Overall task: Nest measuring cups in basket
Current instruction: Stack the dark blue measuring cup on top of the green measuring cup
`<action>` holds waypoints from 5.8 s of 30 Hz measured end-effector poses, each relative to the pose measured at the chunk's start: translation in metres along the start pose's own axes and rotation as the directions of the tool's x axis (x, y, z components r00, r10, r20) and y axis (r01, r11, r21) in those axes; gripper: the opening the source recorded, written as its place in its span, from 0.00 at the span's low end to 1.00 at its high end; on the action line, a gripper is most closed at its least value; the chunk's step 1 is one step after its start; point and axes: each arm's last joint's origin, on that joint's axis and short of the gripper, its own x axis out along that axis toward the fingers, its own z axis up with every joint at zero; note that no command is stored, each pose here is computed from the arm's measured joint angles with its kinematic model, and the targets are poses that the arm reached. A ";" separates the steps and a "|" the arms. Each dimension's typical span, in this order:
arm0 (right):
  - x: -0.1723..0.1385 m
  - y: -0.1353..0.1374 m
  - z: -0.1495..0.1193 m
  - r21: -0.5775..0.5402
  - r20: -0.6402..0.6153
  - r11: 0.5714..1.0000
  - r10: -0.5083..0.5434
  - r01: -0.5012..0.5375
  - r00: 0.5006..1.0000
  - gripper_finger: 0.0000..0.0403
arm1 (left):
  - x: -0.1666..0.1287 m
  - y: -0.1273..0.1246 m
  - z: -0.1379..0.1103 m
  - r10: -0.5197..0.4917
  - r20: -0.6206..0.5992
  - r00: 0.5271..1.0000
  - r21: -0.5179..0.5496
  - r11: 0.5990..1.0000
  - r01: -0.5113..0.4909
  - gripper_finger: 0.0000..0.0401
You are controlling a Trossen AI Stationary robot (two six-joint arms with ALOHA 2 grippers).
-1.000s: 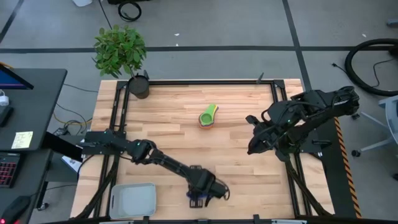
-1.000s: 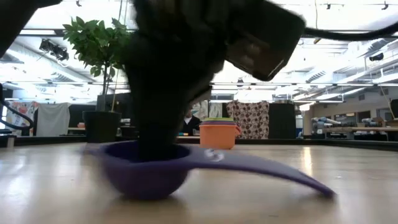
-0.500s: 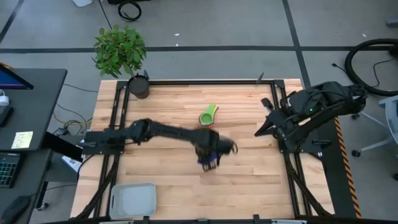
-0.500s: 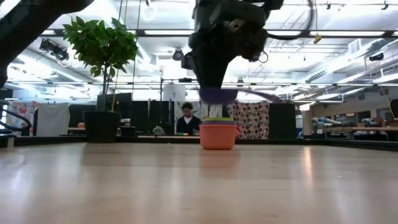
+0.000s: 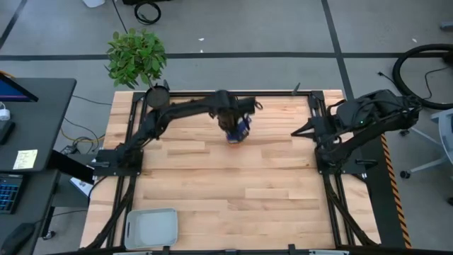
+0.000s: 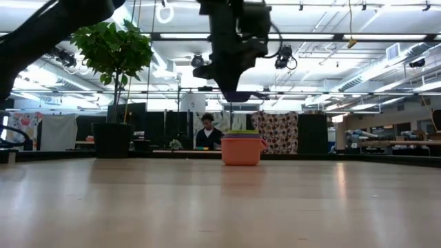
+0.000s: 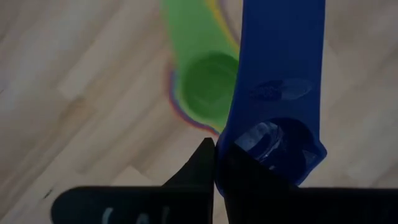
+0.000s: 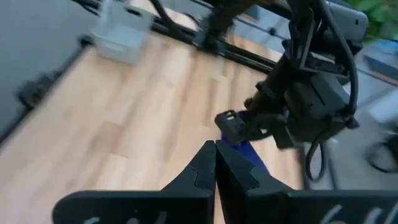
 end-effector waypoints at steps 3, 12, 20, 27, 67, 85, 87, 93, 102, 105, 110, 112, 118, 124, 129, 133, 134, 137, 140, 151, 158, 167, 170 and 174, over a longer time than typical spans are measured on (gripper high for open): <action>0.001 -0.002 -0.003 -0.029 -0.046 0.997 -0.073 0.072 0.996 0.03 | 0.000 0.016 0.010 -0.012 0.005 1.000 -0.078 0.997 0.013 0.03; 0.002 -0.014 -0.008 -0.021 -0.110 0.977 -0.215 0.214 0.970 0.03 | 0.000 0.015 0.017 -0.095 0.036 0.995 -0.140 0.985 0.099 0.03; 0.003 -0.019 -0.010 -0.048 -0.128 0.969 -0.245 0.241 0.961 0.03 | 0.009 0.014 0.018 -0.075 0.018 0.997 -0.162 0.984 0.077 0.03; 0.003 -0.021 -0.010 -0.045 -0.131 0.969 -0.246 0.242 0.960 0.03 | 0.025 0.017 0.021 -0.059 -0.015 0.998 -0.184 0.981 0.055 0.03; 0.002 -0.021 -0.011 -0.074 -0.133 0.970 -0.239 0.230 0.962 0.03 | 0.070 0.022 0.030 -0.048 -0.104 0.993 -0.187 0.982 0.028 0.03; 0.002 -0.021 -0.012 -0.082 -0.140 0.970 -0.237 0.227 0.961 0.03 | 0.073 0.023 0.029 -0.096 -0.140 0.985 -0.124 0.989 0.078 0.31; 0.002 -0.021 -0.012 -0.082 -0.141 0.970 -0.237 0.227 0.961 0.03 | 0.072 0.024 0.030 -0.124 -0.153 0.980 -0.131 0.986 0.105 0.33; 0.002 -0.021 -0.012 -0.082 -0.140 0.970 -0.237 0.227 0.961 0.03 | 0.072 0.027 0.031 -0.175 -0.179 0.968 -0.113 0.981 0.156 0.35; 0.002 -0.021 -0.012 -0.082 -0.140 0.970 -0.237 0.227 0.961 0.03 | 0.069 0.032 0.028 -0.134 -0.202 0.970 -0.096 0.989 0.116 0.35; 0.002 -0.021 -0.012 -0.082 -0.140 0.970 -0.237 0.227 0.961 0.03 | 0.057 0.033 0.028 -0.122 -0.168 0.978 -0.086 0.990 0.109 0.35; 0.002 -0.021 -0.012 -0.082 -0.140 0.970 -0.237 0.227 0.961 0.03 | 0.033 0.034 0.026 -0.117 -0.107 0.987 -0.076 0.991 0.109 0.35; 0.002 -0.021 -0.012 -0.082 -0.140 0.970 -0.237 0.227 0.961 0.03 | 0.025 0.035 0.025 -0.105 -0.083 0.991 -0.073 0.992 0.099 0.35; 0.002 -0.021 -0.012 -0.065 -0.141 0.971 -0.237 0.230 0.961 0.03 | 0.007 0.037 0.021 -0.093 -0.057 0.994 -0.068 0.994 0.089 0.35; 0.005 -0.022 -0.012 0.012 -0.152 0.969 -0.241 0.246 0.959 0.03 | 0.003 0.041 0.013 -0.043 -0.127 0.991 0.003 0.999 0.044 0.35; 0.009 -0.028 -0.014 0.135 -0.184 0.952 -0.247 0.274 0.951 0.05 | -0.004 0.045 0.006 0.025 -0.147 0.989 0.053 0.998 -0.017 0.35; 0.020 -0.032 -0.018 0.192 -0.215 0.953 -0.191 0.233 0.958 0.09 | -0.017 0.046 0.003 0.030 -0.117 0.993 0.080 0.997 -0.020 0.35; 0.026 -0.032 -0.020 0.197 -0.228 0.954 -0.180 0.227 0.957 0.10 | -0.020 0.045 0.003 0.035 -0.103 0.994 0.094 0.995 -0.025 0.35; 0.039 -0.036 -0.025 0.199 -0.269 0.952 -0.177 0.235 0.947 0.13 | -0.036 0.046 -0.001 0.050 -0.056 0.997 0.128 0.991 -0.043 0.35; 0.049 -0.041 -0.026 0.187 -0.295 0.945 -0.205 0.267 0.933 0.16 | -0.055 0.049 -0.006 0.059 -0.002 0.998 0.155 0.986 -0.058 0.35; 0.089 -0.068 -0.034 0.518 -0.299 0.789 -0.193 0.329 0.934 0.18 | -0.132 0.065 -0.037 0.003 0.167 0.986 0.181 0.983 -0.033 0.35; 0.131 -0.072 -0.063 0.465 -0.407 0.801 -0.186 0.378 0.894 0.18 | -0.145 0.065 -0.046 -0.087 0.162 0.983 0.207 0.977 0.053 0.35; 0.167 -0.067 -0.101 0.126 -0.433 0.935 -0.250 0.332 0.866 0.18 | -0.145 0.064 -0.046 -0.134 0.139 0.981 0.243 0.965 0.097 0.35; 0.175 -0.065 -0.114 0.054 -0.439 0.951 -0.251 0.304 0.863 0.19 | -0.146 0.064 -0.046 -0.134 0.140 0.981 0.243 0.965 0.098 0.35; 0.182 -0.062 -0.124 0.025 -0.435 0.958 -0.246 0.284 0.866 0.23 | -0.146 0.064 -0.046 -0.135 0.139 0.981 0.240 0.966 0.098 0.35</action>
